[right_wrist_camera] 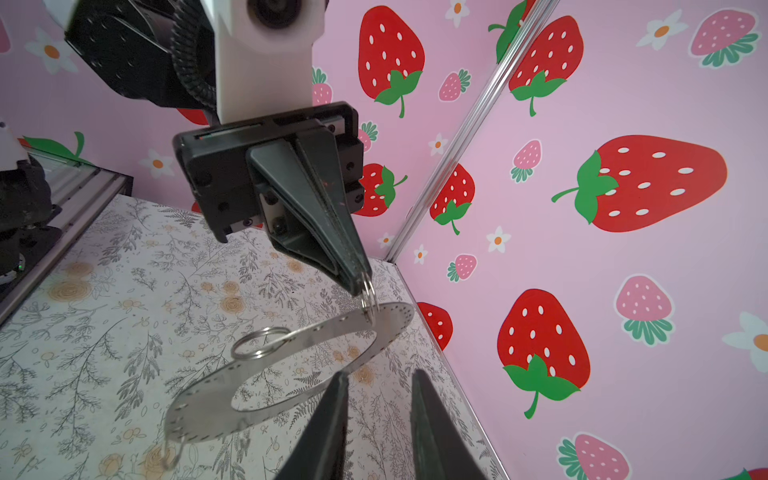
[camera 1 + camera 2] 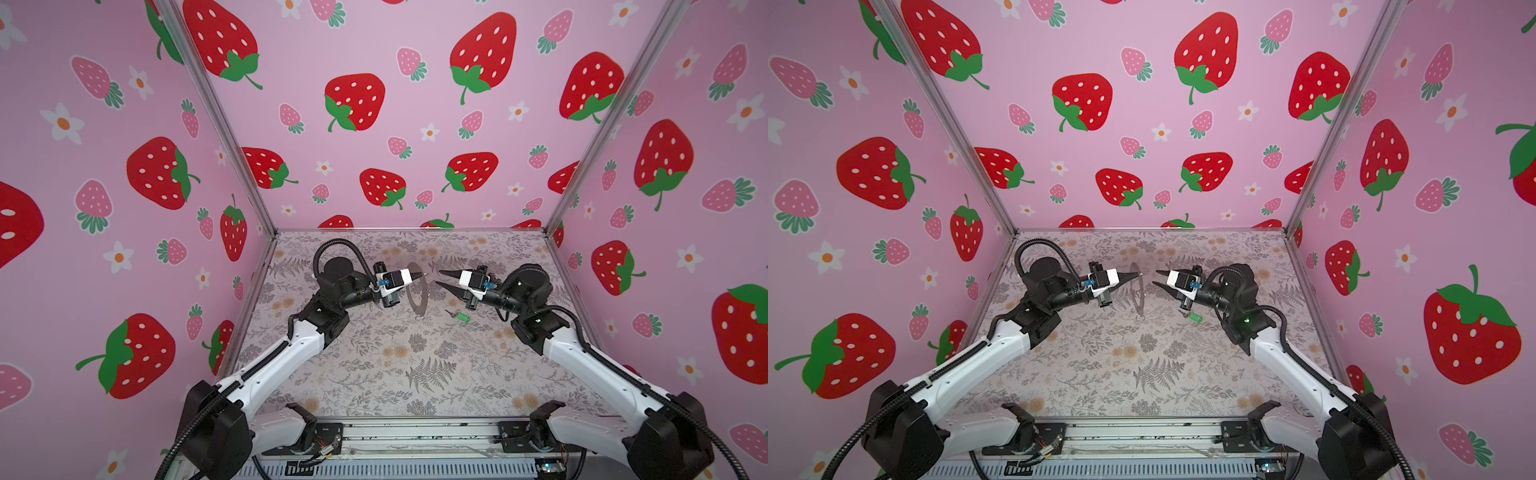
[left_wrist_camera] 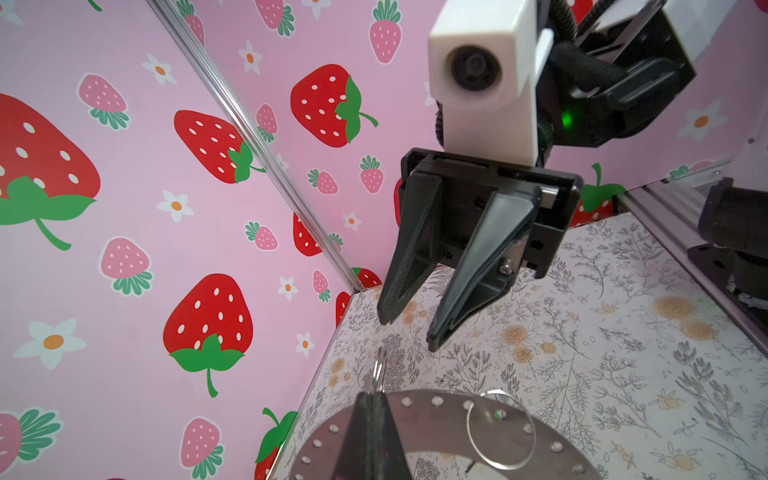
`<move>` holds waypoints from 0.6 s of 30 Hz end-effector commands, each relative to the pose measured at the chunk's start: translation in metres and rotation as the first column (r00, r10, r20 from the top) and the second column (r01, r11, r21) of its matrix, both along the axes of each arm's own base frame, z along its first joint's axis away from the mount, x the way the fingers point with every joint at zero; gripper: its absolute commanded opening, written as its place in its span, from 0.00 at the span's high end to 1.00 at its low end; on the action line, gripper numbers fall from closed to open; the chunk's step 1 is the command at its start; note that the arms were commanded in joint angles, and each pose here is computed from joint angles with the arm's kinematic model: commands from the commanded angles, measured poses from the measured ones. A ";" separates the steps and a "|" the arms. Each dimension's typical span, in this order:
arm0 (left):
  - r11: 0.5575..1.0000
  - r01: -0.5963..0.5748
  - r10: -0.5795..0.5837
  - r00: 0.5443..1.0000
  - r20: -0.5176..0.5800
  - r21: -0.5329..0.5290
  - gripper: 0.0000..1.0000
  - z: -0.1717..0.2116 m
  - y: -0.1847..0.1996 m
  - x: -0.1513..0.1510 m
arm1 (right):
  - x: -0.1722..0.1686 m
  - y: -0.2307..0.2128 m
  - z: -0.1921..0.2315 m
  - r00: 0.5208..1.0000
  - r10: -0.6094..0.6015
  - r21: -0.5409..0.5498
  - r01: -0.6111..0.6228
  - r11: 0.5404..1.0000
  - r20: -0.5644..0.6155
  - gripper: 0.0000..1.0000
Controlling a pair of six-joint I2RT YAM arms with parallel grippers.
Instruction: Put the keys on the keyring
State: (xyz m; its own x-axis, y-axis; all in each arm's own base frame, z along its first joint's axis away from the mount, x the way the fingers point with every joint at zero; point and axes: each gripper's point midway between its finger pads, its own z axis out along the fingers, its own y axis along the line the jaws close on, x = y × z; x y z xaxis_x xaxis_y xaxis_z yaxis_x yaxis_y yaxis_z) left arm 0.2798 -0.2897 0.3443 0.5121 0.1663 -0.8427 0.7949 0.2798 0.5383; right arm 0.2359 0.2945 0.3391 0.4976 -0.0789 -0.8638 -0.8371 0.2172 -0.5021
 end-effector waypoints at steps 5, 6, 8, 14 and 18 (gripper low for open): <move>0.994 0.089 -0.092 0.995 -0.037 -0.070 1.00 0.017 -0.001 -0.008 | -0.014 0.005 0.008 0.995 0.094 0.030 -0.093 0.995 -0.039 0.72; 0.993 0.097 -0.100 0.994 -0.042 -0.068 1.00 0.016 -0.002 -0.009 | -0.014 0.005 0.008 0.994 0.099 0.030 -0.098 0.995 -0.045 0.72; 0.992 0.110 -0.113 0.992 -0.048 -0.068 1.00 0.016 -0.002 -0.011 | -0.014 0.005 0.007 0.994 0.098 0.030 -0.097 0.995 -0.051 0.72; 0.988 0.132 -0.137 0.988 -0.066 -0.074 1.00 0.017 -0.004 -0.012 | -0.012 0.006 0.008 0.993 0.100 0.036 -0.098 0.995 -0.063 0.77; 0.988 0.135 -0.140 0.988 -0.066 -0.074 1.00 0.018 -0.004 -0.012 | -0.013 0.010 0.008 0.988 0.131 0.037 -0.128 0.991 -0.085 0.78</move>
